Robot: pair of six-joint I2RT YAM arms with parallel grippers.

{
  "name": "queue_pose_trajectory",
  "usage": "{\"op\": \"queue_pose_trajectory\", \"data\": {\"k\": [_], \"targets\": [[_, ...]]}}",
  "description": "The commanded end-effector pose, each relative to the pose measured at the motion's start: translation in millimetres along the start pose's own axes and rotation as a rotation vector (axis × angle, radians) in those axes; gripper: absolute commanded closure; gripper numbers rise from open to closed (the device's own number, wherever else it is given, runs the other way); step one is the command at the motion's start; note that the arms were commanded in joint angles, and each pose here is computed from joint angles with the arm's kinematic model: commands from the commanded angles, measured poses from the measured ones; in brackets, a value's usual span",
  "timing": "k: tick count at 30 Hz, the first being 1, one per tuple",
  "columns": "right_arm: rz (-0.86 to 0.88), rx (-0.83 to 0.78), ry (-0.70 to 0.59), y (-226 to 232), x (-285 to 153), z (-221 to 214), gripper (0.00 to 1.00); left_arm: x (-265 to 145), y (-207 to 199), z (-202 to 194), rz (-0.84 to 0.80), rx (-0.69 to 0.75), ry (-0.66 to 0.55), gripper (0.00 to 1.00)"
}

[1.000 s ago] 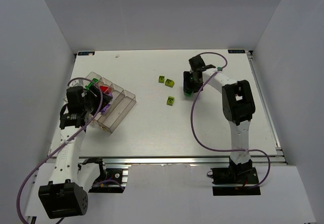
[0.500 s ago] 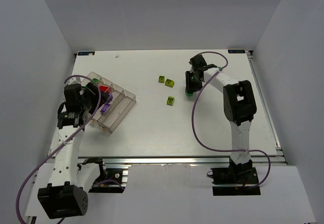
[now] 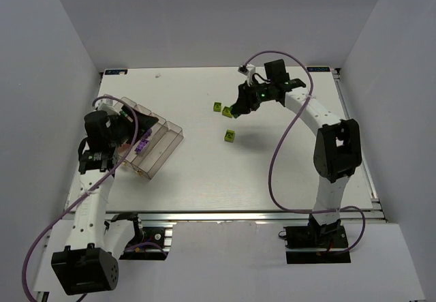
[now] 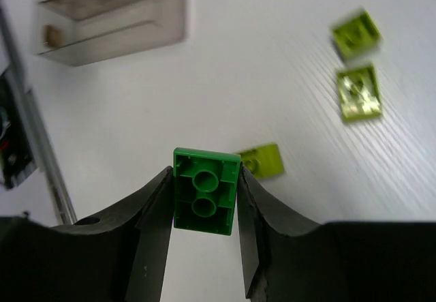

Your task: Sort the legos into containers by color

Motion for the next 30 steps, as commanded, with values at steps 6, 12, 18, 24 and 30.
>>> {"op": "queue_pose_trajectory", "data": {"k": [6,12,18,24,30], "targets": [[0.438,-0.562,-0.254,109,-29,40,1.00,-7,-57,-16,-0.343,-0.072,0.117,0.29],[0.432,-0.790,-0.254,137,-16,34,1.00,-8,-78,-33,-0.443,-0.092,0.184,0.28],[0.453,-0.868,-0.254,168,0,43,1.00,5,-87,-71,-0.472,-0.079,0.293,0.28],[0.478,-0.871,-0.259,194,13,53,1.00,15,-95,-91,-0.456,-0.047,0.353,0.27],[0.502,-0.877,-0.254,209,17,51,1.00,20,-99,-105,-0.454,-0.030,0.388,0.27]]}}
Point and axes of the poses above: each gripper's point midway between its finger pads, its own x axis out along the fingers, its own y axis along the line the jaws close on, z = x × y, the point moved 1 cm from there along -x, back along the fingers, and after that the axes turned 3 degrees about -x, right-handed, at the moved point
